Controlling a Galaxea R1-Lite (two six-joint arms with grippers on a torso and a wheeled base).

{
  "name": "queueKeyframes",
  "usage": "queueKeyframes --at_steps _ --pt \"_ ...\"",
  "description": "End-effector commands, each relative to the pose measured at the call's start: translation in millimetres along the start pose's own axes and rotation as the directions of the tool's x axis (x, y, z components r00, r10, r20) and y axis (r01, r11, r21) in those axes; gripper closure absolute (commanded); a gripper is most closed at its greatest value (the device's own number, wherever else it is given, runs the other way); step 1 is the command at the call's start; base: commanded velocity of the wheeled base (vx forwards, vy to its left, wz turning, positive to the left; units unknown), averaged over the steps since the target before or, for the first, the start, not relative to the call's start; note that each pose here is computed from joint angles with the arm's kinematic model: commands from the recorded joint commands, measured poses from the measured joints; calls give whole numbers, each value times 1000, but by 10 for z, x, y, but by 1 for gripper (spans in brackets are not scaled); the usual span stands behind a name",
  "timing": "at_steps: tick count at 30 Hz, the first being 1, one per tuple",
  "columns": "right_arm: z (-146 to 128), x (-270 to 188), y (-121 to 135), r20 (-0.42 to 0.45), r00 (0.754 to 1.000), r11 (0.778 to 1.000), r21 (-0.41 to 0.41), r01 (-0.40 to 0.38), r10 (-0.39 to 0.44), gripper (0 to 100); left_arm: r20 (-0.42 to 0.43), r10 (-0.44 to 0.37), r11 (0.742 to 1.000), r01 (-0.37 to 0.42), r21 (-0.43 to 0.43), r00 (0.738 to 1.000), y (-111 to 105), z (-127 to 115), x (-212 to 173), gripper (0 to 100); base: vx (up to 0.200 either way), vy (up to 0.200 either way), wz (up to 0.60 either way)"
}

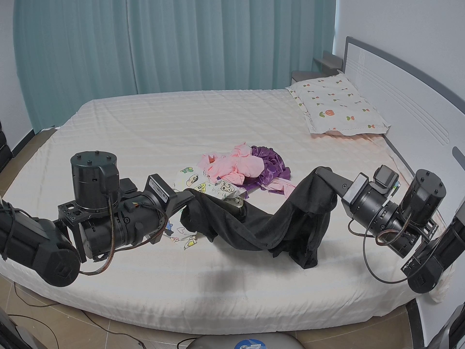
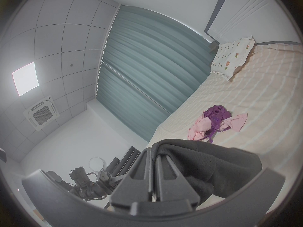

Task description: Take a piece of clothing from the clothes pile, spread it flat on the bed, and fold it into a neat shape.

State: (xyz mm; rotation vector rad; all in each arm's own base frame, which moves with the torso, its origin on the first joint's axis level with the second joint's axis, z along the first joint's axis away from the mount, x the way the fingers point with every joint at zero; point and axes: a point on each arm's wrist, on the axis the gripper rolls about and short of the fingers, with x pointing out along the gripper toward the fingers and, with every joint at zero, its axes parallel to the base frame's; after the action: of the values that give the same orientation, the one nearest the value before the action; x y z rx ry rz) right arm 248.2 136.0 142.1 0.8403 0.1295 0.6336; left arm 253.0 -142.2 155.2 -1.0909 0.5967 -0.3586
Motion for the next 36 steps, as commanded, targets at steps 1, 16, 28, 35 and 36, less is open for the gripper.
queueKeyframes --at_steps 1,16,28,35,36 --pt "-14 -21 80 6 1000 1000 -2 -28 28 100 -3 6 1000 -6 -1 1000 19 -8 -1 100 0 0 0" --pt "-8 -24 86 9 1000 1000 -3 -29 29 100 45 14 1000 -13 -15 999 51 132 -12 100 0 53 0" --pt "52 -48 138 29 998 999 -21 -47 47 100 67 -43 999 43 -6 997 -87 163 -177 100 0 200 0" --pt "-8 11 17 7 1000 1000 -11 -11 11 100 66 -39 999 39 -7 997 -75 164 -166 100 0 200 0" --pt "-11 14 7 5 1000 1000 -11 -9 9 100 67 -37 999 37 -7 997 -70 167 -163 100 0 200 0"
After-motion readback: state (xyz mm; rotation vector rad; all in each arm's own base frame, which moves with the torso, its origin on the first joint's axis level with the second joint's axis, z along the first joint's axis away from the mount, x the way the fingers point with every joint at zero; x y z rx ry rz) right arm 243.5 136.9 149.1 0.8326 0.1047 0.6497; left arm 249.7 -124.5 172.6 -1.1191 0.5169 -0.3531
